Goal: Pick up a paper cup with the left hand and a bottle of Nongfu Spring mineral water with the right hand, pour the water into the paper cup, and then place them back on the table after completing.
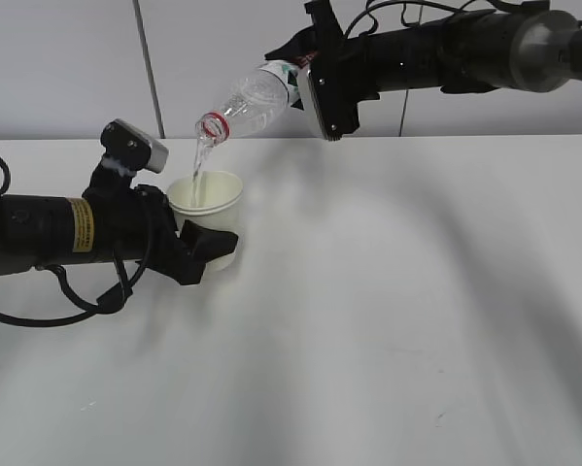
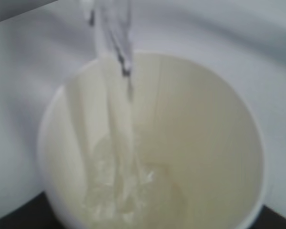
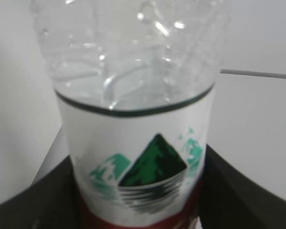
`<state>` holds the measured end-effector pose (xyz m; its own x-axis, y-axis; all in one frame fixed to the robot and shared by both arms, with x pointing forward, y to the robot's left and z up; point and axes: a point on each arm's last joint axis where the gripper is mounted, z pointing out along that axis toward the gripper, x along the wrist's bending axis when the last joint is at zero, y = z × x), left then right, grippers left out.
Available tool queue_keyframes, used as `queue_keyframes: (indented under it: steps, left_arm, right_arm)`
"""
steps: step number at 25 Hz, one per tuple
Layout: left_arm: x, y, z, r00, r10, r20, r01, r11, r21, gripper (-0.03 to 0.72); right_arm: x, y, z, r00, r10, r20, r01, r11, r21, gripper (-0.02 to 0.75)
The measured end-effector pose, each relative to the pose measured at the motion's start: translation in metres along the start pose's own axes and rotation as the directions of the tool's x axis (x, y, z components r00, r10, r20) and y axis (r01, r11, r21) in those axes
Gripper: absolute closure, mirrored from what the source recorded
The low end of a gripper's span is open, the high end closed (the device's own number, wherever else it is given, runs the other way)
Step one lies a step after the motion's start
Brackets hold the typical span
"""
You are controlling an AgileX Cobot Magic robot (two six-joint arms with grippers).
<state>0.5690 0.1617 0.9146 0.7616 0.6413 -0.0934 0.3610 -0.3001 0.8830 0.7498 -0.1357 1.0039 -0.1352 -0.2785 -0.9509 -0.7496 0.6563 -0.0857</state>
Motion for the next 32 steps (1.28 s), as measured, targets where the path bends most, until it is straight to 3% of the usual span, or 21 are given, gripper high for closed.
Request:
queue_keyframes:
  steps: [32]
  left_arm:
    - [0.0016,0.0002,0.0001,1.0,-0.022,-0.017,0.022,1.0,-0.005,0.282]
  right_arm:
    - [0.0002,-0.0032,-0.0001,1.0,-0.003,-0.003,0.003,0.999,0.036,0.29]
